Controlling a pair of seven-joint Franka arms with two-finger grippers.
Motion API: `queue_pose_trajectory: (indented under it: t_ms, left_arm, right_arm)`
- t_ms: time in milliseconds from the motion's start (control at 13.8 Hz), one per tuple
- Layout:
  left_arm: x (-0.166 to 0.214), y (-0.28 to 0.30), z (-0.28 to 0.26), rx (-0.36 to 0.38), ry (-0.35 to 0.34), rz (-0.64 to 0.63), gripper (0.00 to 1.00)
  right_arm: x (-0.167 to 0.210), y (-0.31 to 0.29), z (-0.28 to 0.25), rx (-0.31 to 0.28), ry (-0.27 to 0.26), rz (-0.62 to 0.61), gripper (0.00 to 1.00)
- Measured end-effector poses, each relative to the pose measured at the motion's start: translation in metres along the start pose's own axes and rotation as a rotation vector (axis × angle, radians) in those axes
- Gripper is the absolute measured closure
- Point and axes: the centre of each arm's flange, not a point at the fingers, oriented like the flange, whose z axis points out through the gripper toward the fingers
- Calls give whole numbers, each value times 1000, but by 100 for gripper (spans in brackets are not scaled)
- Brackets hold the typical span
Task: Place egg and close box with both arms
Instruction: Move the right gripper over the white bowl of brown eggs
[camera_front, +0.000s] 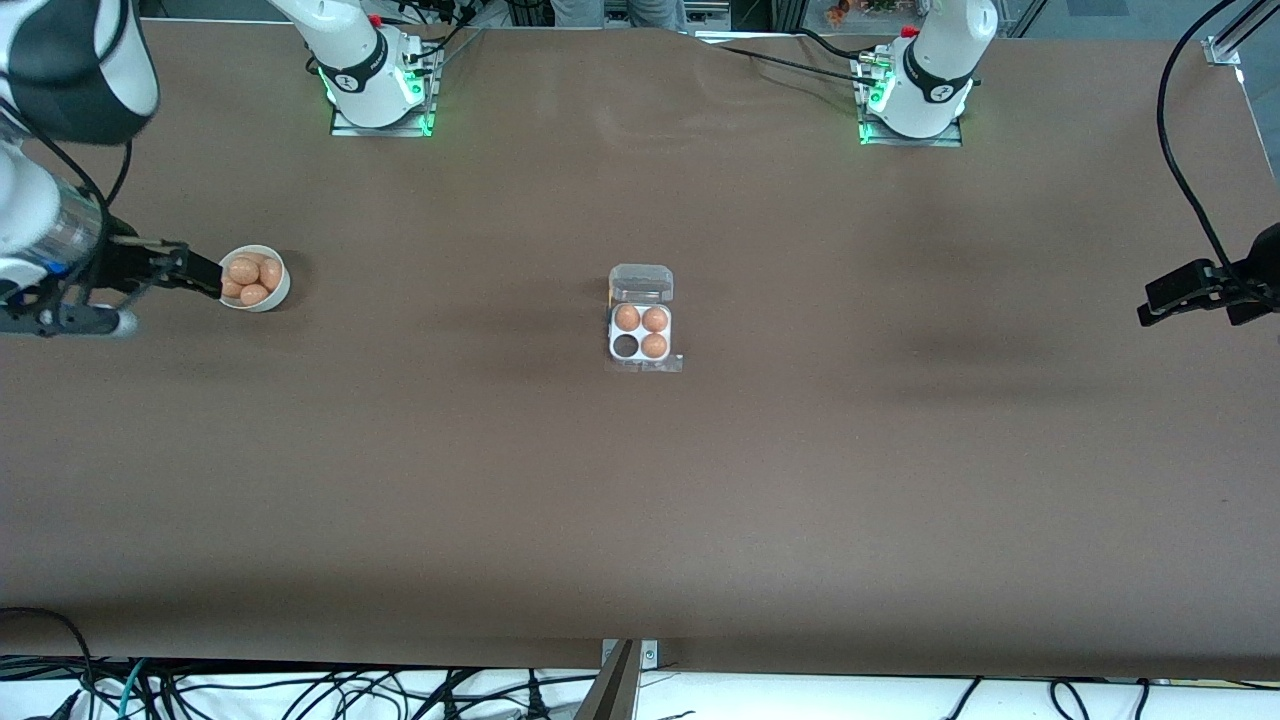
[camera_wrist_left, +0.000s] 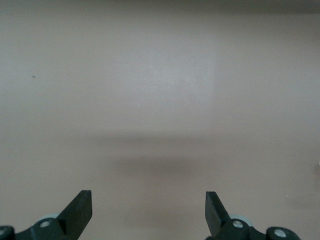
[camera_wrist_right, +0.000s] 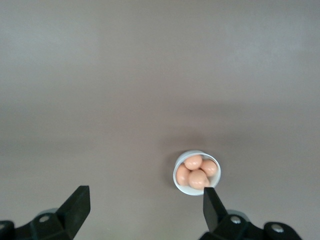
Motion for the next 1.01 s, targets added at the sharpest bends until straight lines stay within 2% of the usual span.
queue_pose_trajectory:
  t_ms: [145,362,507,725,1014]
  left_arm:
    - [0,0,0,0,0,1,0]
    - [0,1,0,0,0,1,0]
    - [0,1,0,0,0,1,0]
    - [0,1,0,0,0,2,0]
    - [0,2,0,-1,0,4,0]
  right_arm:
    - [8,-2,44,-54,-69,-21,0]
    - [6,-10,101,-82,-95,-58,0]
    - [-5,-15,132,-97,-72,-85,0]
    - [-42,-10,179,-106,-40,-93,0]
    - [-81,14,218,-120,2,-87,0]
